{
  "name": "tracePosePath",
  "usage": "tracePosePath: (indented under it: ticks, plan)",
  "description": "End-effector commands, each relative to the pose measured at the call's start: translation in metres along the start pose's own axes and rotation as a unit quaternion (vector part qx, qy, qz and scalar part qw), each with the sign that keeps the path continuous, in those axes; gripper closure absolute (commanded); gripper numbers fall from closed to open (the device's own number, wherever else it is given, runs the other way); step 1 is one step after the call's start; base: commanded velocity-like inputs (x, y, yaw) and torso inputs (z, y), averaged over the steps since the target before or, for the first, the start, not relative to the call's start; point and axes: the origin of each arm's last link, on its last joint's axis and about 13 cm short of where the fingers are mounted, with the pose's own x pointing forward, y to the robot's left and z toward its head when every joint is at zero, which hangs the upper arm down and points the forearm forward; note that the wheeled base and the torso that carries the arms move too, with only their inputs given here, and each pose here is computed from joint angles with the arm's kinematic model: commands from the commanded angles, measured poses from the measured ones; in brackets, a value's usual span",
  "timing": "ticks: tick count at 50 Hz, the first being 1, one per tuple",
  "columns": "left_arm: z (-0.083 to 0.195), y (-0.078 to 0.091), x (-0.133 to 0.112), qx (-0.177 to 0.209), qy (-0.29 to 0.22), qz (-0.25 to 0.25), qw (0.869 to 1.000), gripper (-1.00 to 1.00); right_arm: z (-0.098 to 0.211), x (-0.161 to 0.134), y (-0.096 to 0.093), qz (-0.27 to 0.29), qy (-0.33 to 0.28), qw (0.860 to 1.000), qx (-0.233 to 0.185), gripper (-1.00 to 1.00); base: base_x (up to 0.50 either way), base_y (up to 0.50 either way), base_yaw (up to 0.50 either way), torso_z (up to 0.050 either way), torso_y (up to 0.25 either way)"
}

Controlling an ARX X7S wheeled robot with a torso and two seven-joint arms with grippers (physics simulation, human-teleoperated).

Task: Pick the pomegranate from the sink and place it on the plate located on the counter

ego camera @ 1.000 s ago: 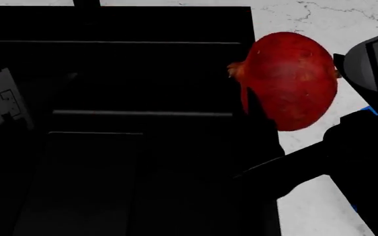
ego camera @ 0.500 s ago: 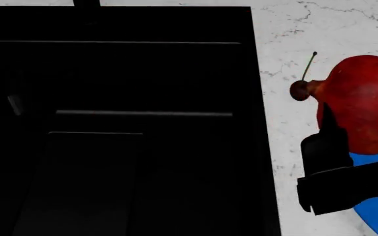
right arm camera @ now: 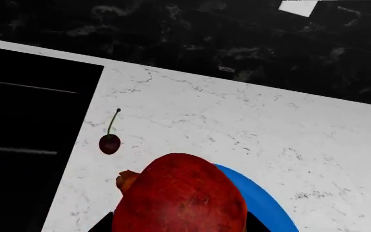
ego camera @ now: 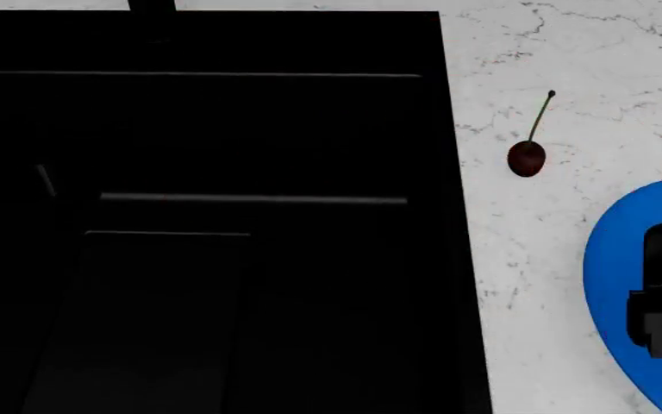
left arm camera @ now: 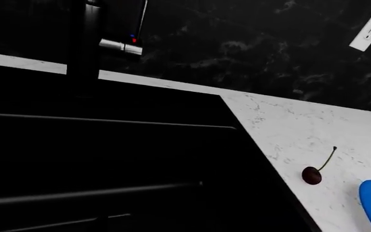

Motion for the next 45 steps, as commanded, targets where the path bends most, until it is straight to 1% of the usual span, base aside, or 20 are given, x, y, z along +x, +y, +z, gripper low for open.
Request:
tracePosePath:
  ticks: [1,5,12,14,17,24,28,45]
  plan:
    - [0.0,0.006,0.007,0.032,-0.02,0.045,0.998,-1.0,-0.006,0.007,-0.008,-0.046,0.013,0.999,-0.004,1.0,0.0,0.0,0.0,0.0,0.0]
    - [0.0,0.006,0.008,0.036,-0.018,0.054,0.998,-1.0,-0.006,0.008,-0.008,-0.046,0.014,0.999,-0.003,1.0,0.0,0.0,0.0,0.0,0.0]
    - [0.0,0.007,0.009,0.031,-0.014,0.054,0.998,-1.0,-0.007,0.01,-0.009,-0.048,0.017,0.999,-0.001,1.0,0.0,0.0,0.0,0.0,0.0]
    - [0.0,0.007,0.01,0.032,-0.01,0.066,0.997,-1.0,-0.007,0.009,-0.01,-0.049,0.016,0.999,-0.001,1.0,0.0,0.0,0.0,0.0,0.0]
    - [0.0,0.007,0.009,0.027,-0.014,0.05,0.998,-1.0,-0.007,0.011,-0.011,-0.051,0.016,0.999,0.002,1.0,0.0,0.0,0.0,0.0,-0.003]
    - [-0.001,0.007,0.009,0.028,-0.014,0.048,0.998,-1.0,-0.011,0.019,-0.013,-0.059,0.022,0.998,0.003,1.0,0.0,0.0,0.0,0.0,0.0]
    - [-0.001,0.007,0.009,0.03,-0.014,0.044,0.998,-1.0,-0.013,0.028,-0.015,-0.071,0.029,0.997,0.011,1.0,0.0,0.0,0.0,0.0,0.0]
    - [-0.002,0.006,0.011,0.031,-0.008,0.037,0.999,-1.0,-0.024,0.05,-0.013,-0.077,0.056,0.995,0.024,1.0,0.0,0.0,0.0,0.0,-0.001]
